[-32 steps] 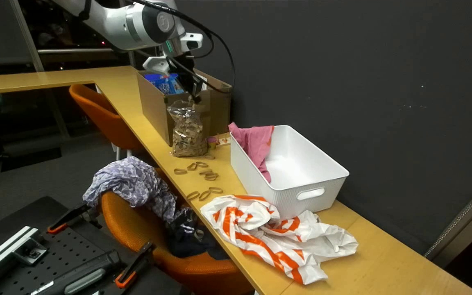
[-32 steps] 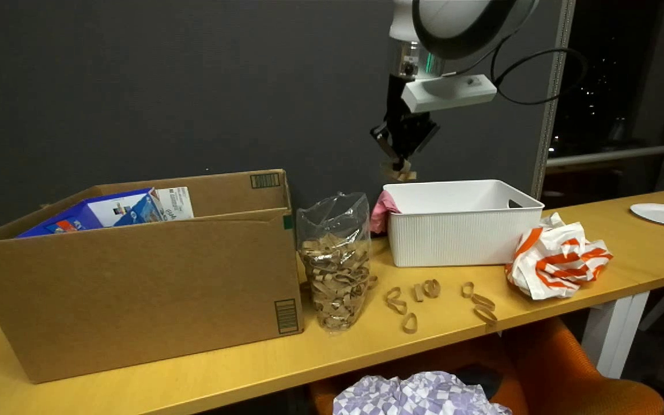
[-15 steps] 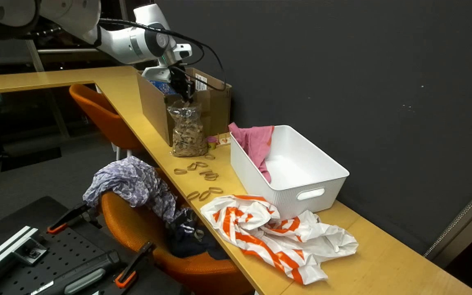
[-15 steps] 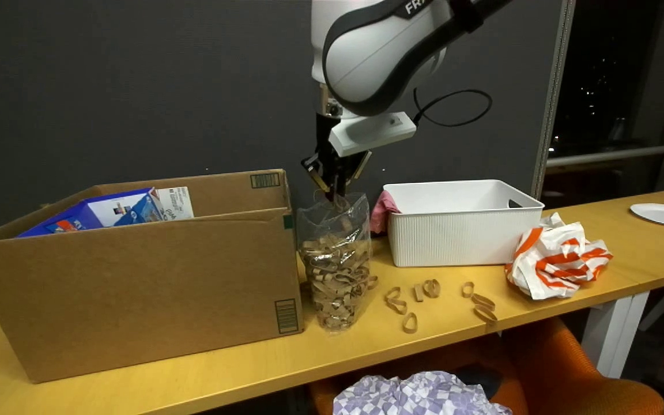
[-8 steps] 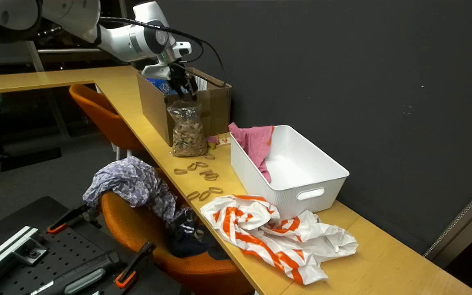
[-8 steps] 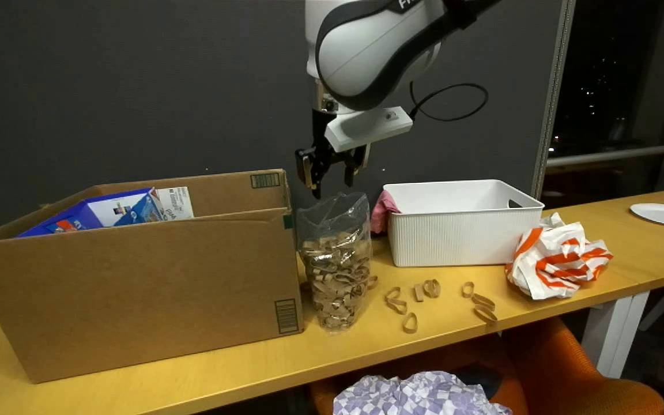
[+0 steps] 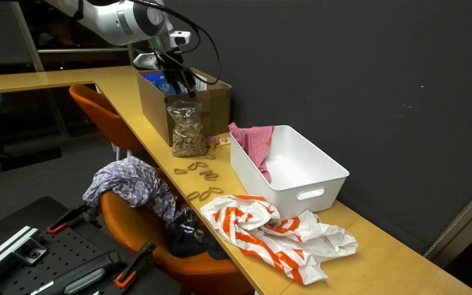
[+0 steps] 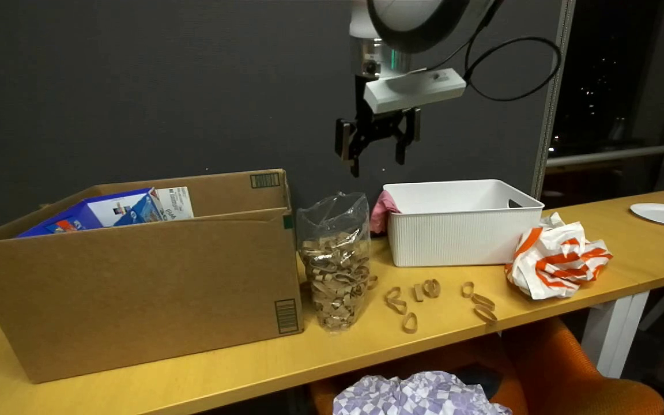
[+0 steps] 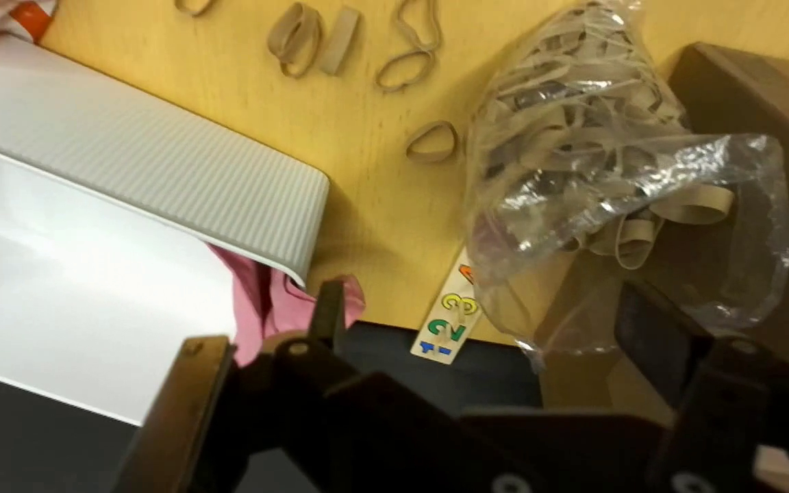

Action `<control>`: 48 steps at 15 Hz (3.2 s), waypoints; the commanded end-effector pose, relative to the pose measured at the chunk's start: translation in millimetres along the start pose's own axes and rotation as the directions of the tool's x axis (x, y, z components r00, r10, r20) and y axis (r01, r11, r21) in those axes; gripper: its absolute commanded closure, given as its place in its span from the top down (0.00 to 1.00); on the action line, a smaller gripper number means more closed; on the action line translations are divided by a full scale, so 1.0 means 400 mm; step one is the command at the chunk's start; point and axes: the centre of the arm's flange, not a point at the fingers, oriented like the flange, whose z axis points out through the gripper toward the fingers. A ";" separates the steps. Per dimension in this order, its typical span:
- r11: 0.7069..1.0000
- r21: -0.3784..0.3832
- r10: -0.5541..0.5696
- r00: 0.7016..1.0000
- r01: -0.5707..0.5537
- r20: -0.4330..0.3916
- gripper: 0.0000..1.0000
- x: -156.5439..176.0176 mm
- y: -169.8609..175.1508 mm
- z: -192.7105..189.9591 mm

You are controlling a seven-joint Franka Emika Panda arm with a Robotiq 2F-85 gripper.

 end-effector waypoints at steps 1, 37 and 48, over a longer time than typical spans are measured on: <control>1.000 -0.002 0.030 0.997 -0.030 0.070 1.00 -0.161 0.146 -0.021; 0.934 0.091 -0.356 0.896 0.344 0.266 1.00 -0.340 0.360 0.679; 0.935 0.096 -0.355 0.901 0.342 0.249 0.65 -0.310 0.358 0.734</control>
